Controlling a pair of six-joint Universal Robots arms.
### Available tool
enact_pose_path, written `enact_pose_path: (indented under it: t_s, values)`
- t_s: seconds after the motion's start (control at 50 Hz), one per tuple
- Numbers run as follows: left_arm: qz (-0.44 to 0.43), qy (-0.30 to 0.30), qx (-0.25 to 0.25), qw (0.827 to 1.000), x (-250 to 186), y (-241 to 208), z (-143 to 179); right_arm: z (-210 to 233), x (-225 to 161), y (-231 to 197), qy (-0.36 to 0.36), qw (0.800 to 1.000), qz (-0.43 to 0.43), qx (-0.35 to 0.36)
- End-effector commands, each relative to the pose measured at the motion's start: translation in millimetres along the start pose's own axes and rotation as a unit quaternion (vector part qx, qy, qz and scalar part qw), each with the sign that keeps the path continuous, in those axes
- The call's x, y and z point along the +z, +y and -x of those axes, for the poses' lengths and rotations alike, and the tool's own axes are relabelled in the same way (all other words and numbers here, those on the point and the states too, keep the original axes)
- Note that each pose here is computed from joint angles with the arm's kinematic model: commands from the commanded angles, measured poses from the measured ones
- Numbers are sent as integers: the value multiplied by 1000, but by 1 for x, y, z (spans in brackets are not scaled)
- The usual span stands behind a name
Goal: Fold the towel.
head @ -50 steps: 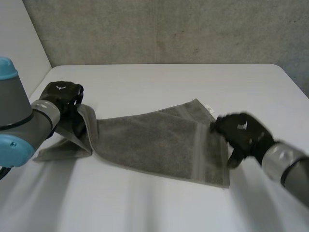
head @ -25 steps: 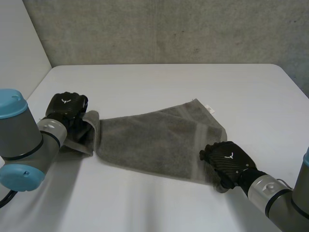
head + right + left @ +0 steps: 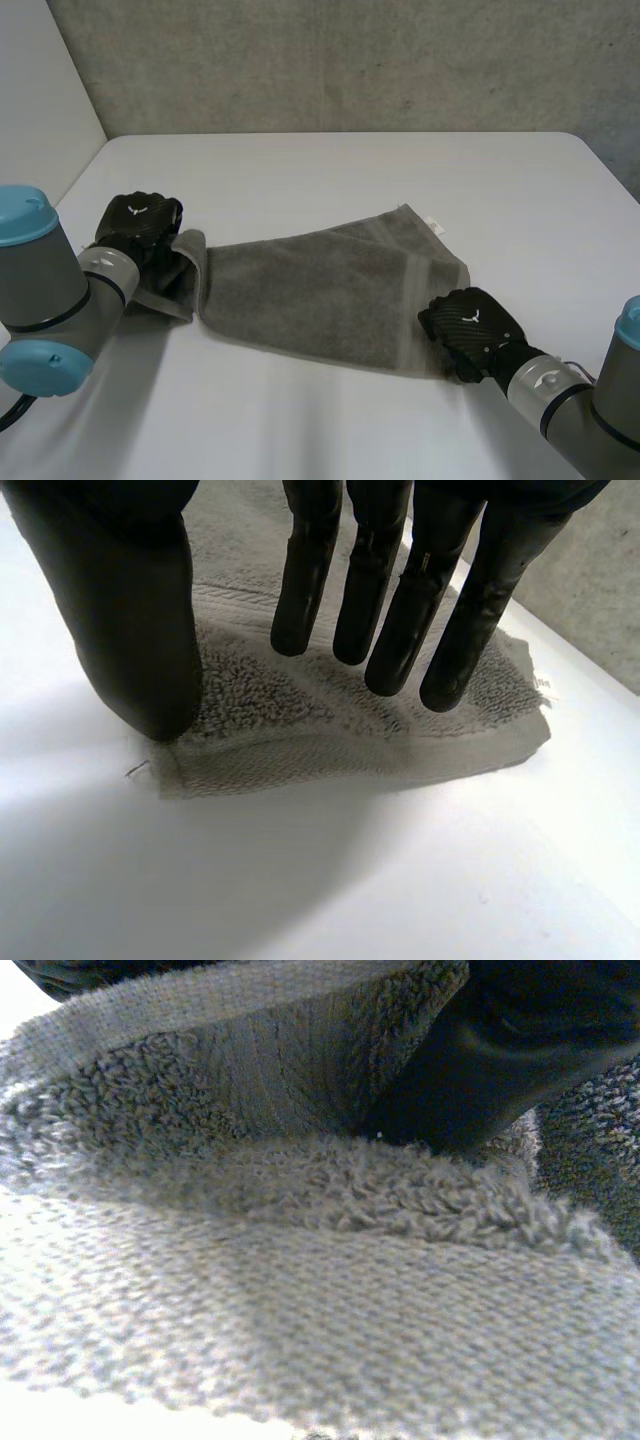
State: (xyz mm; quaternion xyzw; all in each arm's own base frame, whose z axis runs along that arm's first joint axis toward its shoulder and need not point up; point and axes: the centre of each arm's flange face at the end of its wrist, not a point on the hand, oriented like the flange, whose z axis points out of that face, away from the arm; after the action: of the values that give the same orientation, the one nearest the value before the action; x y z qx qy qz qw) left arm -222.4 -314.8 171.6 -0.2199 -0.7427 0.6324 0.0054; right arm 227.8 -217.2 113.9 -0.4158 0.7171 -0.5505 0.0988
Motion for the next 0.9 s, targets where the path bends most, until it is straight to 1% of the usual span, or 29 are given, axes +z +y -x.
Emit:
enact_pose_path:
  t_s: [0.02, 0.38, 0.5, 0.52, 0.54, 0.56, 0.58, 0.6, 0.64, 0.66, 0.68, 0.7, 0.72, 0.74, 0.76, 0.78, 0.8, 0.82, 0.84, 0.86, 0.88, 0.9]
  values:
    - [0, 0, 0, 1000, 0, 0, 0, -3, 4, -2, 6, 1000, -11, -6]
    - [3, 2, 0, 1000, 0, 2, -1, -3, 9, 1, 3, 1000, -7, -4]
    - [2, 2, 0, 1000, 0, 2, -1, -8, 9, -3, 13, 1000, -17, 2]
    - [0, 0, 0, 1000, -1, 0, -1, -12, 9, -7, 24, 999, -23, 0]
    - [0, 0, 0, 1000, -1, 0, -1, -20, 5, -17, 42, 998, -36, -5]
    - [-1, -1, 0, 1000, -1, -1, 0, -20, 5, -17, 42, 998, -36, -5]
    - [-1, -1, 0, 1000, -1, -1, 0, -31, -2, -31, 69, 996, -56, -11]
    - [-2, 0, 1, 1000, -2, -2, -1, -31, -2, -31, 69, 996, -56, -11]
    - [-6, 2, 1, 1000, -4, -5, -2, -53, -17, -59, 115, 989, -97, -12]
    - [-13, 4, 2, 1000, -8, -12, -4, -53, -17, -59, 115, 989, -97, -12]
    - [-26, 4, 3, 1000, -14, -21, -4, -62, -25, -72, 129, 985, -117, -4]
    - [-26, 4, 3, 1000, -14, -22, -4, -70, -35, -89, 142, 980, -139, 7]
    - [-45, 3, 4, 999, -22, -34, -3, -70, -35, -89, 142, 980, -139, 7]
    - [-45, 3, 4, 999, -22, -35, -3, -81, -50, -109, 158, 974, -162, 18]
    - [-65, -2, 4, 998, -30, -48, 0, -81, -50, -109, 158, 974, -162, 18]
    - [-87, -6, 4, 996, -39, -62, 4, -94, -64, -127, 175, 968, -177, 25]
    - [-87, -6, 4, 996, -39, -62, 4, -107, -81, -147, 192, 962, -191, 22]
    - [-111, -12, 2, 994, -50, -78, 7, -107, -81, -147, 192, 962, -191, 22]
    - [-136, -14, -2, 991, -62, -93, 9, -119, -95, -162, 206, 960, -191, 19]
    - [-136, -14, -3, 991, -62, -93, 9, -130, -106, -175, 212, 959, -186, 15]
    - [-155, -14, -11, 988, -74, -106, 11, -130, -106, -175, 212, 959, -186, 15]
    - [-155, -14, -11, 988, -74, -106, 11, -140, -115, -188, 213, 959, -185, 10]
